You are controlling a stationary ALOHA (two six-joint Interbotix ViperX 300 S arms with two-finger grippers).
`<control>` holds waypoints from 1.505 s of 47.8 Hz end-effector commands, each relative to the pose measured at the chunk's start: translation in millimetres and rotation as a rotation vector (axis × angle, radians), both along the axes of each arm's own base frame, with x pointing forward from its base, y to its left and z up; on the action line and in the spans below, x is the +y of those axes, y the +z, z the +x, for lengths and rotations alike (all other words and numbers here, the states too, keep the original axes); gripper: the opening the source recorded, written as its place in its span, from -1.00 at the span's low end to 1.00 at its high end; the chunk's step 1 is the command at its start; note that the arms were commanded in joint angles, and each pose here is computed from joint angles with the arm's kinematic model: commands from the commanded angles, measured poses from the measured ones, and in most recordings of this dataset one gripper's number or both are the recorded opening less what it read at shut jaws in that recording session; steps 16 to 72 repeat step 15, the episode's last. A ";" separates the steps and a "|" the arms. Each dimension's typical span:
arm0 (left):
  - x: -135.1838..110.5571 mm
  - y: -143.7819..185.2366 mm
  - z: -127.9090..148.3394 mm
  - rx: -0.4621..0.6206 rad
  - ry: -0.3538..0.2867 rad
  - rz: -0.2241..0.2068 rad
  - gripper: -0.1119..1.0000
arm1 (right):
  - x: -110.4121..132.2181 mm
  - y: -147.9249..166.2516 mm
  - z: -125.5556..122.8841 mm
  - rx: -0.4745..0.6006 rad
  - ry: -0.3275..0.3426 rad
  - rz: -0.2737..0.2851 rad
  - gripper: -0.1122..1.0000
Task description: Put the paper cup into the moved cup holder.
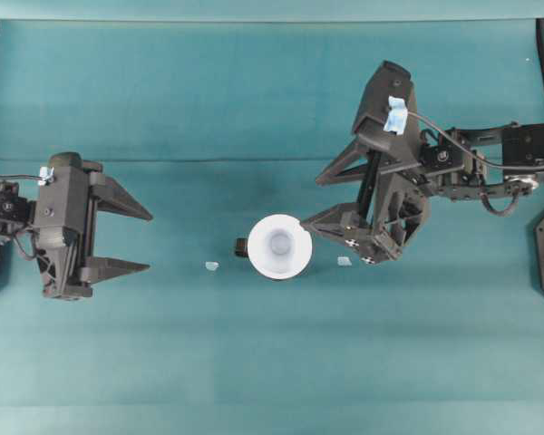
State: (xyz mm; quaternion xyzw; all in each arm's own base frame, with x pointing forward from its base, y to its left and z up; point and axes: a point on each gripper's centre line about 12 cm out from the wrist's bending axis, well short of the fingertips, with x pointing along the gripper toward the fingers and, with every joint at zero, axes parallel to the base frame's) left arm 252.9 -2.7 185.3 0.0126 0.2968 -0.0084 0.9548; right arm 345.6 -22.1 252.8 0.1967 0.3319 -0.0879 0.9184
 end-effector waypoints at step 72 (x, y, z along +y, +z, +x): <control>-0.4 6.1 3.6 -0.020 -0.001 -0.002 0.73 | 1.0 9.5 -0.8 -0.029 0.002 -0.002 0.74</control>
